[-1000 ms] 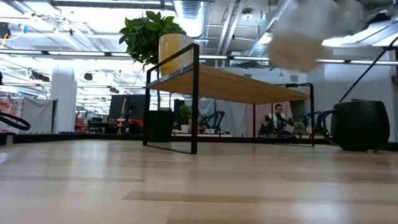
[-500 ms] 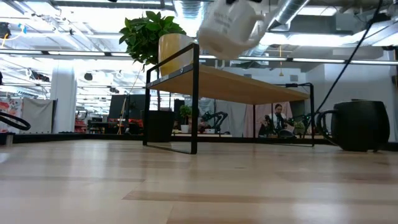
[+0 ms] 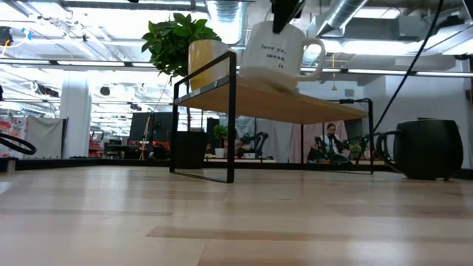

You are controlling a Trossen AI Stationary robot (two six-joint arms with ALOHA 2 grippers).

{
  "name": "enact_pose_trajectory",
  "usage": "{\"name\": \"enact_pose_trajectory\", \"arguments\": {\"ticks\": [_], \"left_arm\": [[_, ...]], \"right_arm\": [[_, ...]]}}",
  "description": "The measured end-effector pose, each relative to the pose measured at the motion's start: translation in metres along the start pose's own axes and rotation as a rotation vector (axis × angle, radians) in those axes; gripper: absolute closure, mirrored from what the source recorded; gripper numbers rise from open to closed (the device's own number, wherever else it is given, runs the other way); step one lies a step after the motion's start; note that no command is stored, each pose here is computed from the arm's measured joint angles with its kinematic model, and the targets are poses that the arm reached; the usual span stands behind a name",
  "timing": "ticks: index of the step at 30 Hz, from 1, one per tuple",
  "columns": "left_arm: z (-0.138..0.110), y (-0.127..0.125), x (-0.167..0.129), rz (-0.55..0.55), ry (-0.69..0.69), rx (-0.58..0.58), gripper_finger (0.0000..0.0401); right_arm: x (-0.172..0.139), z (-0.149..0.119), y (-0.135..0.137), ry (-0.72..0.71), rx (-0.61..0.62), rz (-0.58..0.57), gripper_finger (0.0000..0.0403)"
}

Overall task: Place coffee mugs
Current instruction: Put the pink mug on the shelf, then put the green mug on the shelf

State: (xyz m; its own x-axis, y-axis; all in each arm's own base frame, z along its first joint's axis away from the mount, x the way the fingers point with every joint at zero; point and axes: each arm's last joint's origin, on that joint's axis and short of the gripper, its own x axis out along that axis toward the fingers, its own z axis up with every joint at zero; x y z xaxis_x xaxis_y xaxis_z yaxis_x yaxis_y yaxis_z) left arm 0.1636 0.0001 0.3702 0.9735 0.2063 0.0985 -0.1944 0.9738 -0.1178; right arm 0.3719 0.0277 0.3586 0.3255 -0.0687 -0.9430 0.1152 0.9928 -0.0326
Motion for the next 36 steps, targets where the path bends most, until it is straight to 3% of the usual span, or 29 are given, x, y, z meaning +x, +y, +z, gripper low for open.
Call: {"name": "enact_pose_trajectory", "arguments": {"ticks": [5, 13, 19, 31, 36], "left_arm": [[0.000, 0.000, 0.000, 0.000, 0.000, 0.000, 0.0228], [0.000, 0.000, 0.000, 0.000, 0.000, 0.000, 0.0228], [0.000, 0.000, 0.000, 0.000, 0.000, 0.000, 0.0228], [0.000, 0.000, 0.000, 0.000, 0.000, 0.000, 0.0228], [0.000, 0.000, 0.000, 0.000, 0.000, -0.016, 0.0228]], "right_arm": [[0.006, 0.005, 0.003, -0.023, -0.006, 0.003, 0.0365], [0.007, 0.011, 0.004, -0.085, 0.005, 0.013, 0.0280], [0.007, 0.013, 0.004, -0.105, 0.007, 0.017, 0.0247], [-0.037, -0.002, -0.019, -0.178, 0.027, 0.007, 0.0241], [-0.060, -0.021, -0.031, -0.186, 0.052, -0.039, 0.0246]]}}
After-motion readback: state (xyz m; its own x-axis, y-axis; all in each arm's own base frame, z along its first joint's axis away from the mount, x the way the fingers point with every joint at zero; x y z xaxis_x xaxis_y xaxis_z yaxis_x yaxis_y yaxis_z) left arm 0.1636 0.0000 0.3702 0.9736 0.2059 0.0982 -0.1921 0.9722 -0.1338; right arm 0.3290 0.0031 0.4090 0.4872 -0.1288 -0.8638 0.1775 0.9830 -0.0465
